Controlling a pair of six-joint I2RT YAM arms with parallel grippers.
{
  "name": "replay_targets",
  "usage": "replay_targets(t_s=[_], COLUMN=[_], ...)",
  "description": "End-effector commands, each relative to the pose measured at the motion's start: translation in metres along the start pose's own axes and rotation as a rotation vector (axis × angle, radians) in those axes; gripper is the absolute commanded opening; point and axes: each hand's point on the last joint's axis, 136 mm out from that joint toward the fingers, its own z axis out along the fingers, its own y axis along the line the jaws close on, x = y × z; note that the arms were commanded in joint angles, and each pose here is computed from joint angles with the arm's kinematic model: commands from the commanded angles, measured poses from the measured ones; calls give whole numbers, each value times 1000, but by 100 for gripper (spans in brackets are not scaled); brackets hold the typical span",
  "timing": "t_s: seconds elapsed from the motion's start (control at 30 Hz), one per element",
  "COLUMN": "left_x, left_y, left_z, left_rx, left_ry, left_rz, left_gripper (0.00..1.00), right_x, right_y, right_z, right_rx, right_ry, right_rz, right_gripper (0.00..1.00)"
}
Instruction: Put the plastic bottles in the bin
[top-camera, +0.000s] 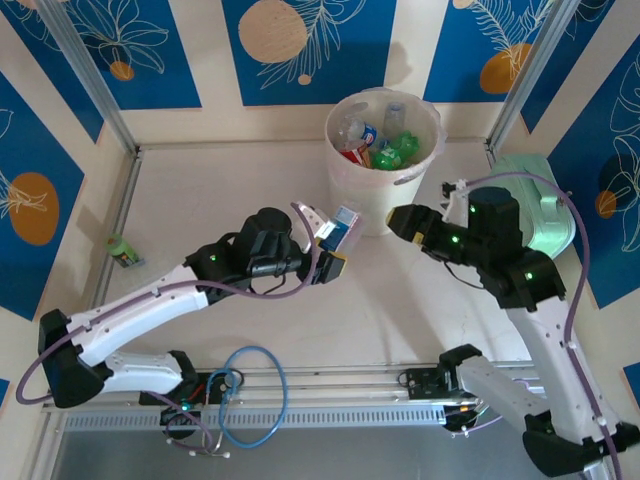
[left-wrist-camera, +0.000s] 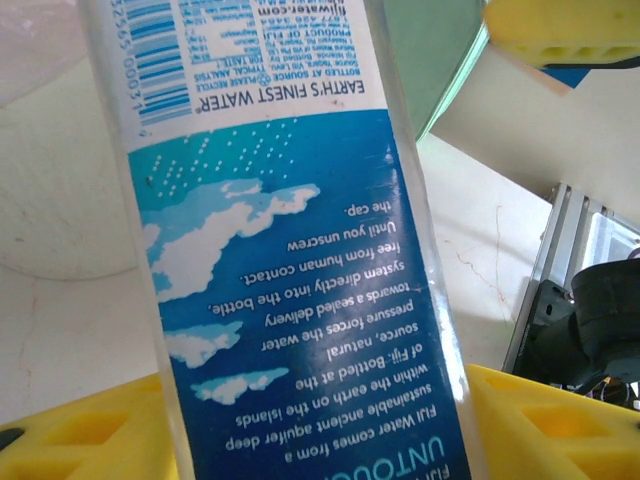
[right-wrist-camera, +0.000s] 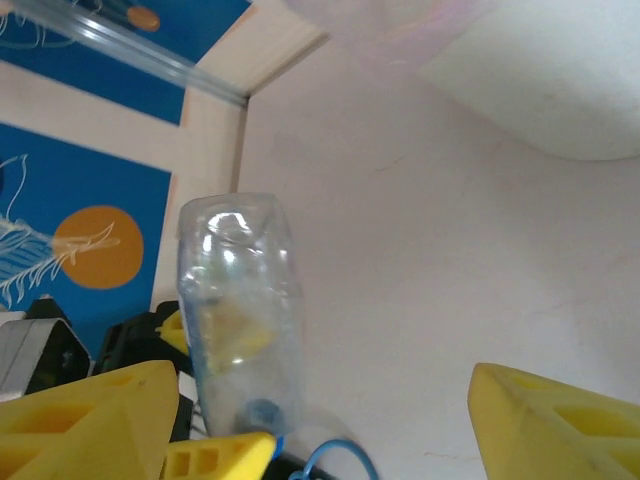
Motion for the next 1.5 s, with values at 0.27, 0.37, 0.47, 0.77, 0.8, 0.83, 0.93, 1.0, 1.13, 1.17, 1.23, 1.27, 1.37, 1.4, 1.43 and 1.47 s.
replay_targets(t_s=[0.27, 0.37, 0.47, 0.77, 0.8, 0.83, 0.93, 1.0, 1.13, 1.17, 1.23, 1.27, 1.37, 1.4, 1.43, 1.47], left_x=[2, 0, -2, -3, -3, -4, -5, -5, -7, -7, -6, -6, -6, -6, -5, -5], left_y=[-9, -8, -9, -7, -7, -7, -6, -6, -7, -7, -7, -6, -6, -6, -5, -5], left_z=[-21, -25, -28, -30, -30, -30, -31, -31, -33, -34, -34, -33, -33, -33, -33, -32], left_rx=[21, 13, 15, 5, 3, 2, 0, -2, -1, 0, 1, 0, -2, -3, -5, -6], left_ry=[-21, -34, -53, -67, -68, -70, -73, -77, -87, -89, -90, -89, -91, -91, -92, -93], left_rz=[-1, 4, 9, 14, 15, 14, 15, 14, 14, 13, 9, 8, 4, 4, 3, 2], left_gripper=[63, 63, 63, 64, 64, 63, 63, 63, 64, 64, 64, 64, 64, 64, 64, 64], right_x=[-13, -9, -3, 12, 13, 15, 20, 22, 27, 29, 31, 32, 35, 36, 37, 38], right_y=[54, 52, 50, 58, 59, 58, 56, 53, 49, 47, 47, 48, 50, 51, 51, 52], right_z=[45, 55, 63, 76, 77, 78, 79, 80, 82, 83, 85, 85, 87, 87, 87, 87], right_rx=[-30, -3, 7, -46, -46, -43, -36, -31, -27, -26, -28, -33, -39, -41, -43, -45], right_ry=[32, 46, 68, 120, 125, 132, 142, 147, 158, 162, 170, 172, 181, 183, 183, 184], right_rz=[-117, -119, -119, -108, -109, -110, -110, -108, -100, -97, -93, -92, -95, -95, -96, -97], right_gripper=[78, 78, 78, 71, 71, 70, 70, 70, 73, 74, 74, 73, 65, 62, 59, 56])
